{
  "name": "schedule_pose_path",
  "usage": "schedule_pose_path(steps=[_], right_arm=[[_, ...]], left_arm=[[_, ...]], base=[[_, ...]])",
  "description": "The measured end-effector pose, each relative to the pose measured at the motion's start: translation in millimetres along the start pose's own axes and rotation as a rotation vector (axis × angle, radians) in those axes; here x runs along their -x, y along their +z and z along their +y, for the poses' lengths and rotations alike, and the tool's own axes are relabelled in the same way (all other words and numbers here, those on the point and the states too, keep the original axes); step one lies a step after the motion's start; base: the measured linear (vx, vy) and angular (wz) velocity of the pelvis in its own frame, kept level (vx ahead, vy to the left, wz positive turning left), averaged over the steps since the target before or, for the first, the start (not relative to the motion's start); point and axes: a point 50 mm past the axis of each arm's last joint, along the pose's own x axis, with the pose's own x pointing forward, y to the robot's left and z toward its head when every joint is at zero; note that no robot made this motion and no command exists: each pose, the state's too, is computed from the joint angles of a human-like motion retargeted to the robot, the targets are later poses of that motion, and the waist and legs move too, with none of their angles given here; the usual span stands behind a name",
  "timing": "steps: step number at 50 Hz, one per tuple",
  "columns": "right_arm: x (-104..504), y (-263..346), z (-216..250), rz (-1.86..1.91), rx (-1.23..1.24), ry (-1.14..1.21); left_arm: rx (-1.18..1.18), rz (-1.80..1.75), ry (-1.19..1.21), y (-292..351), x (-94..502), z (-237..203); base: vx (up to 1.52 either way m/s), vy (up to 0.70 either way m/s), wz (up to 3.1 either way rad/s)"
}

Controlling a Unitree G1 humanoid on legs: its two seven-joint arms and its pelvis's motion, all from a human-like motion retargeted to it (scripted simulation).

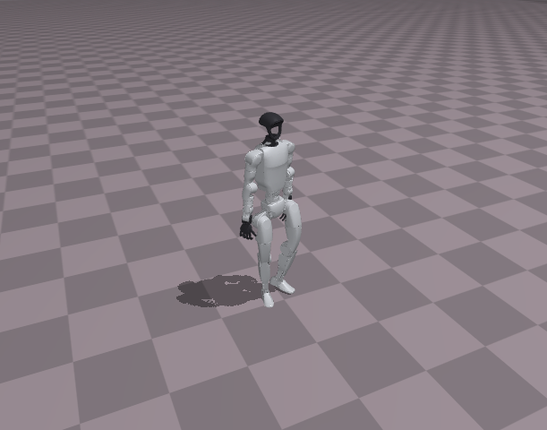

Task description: In place motions

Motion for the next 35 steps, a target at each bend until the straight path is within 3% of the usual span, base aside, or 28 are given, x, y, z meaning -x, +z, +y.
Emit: schedule_pose_path(steps=[11,22,35], right_arm=[[0.7,-8.3,-7.7,0.024,-0.1,-0.041],[3.0,28.1,-19.0,-0.114,-0.088,-0.084],[5.7,28.2,-36.3,-0.112,-0.064,-0.119]], left_arm=[[-0.004,-0.038,0.004,9.0,0.4,0.5],[-0.067,-0.063,0.048,17.9,2.6,16.7],[-0.115,-0.037,0.096,14.1,5.6,39.5]], base=[[0.04,0.11,-1.19],[-0.08,0.09,-1.39],[-0.14,-0.18,-2.73]])
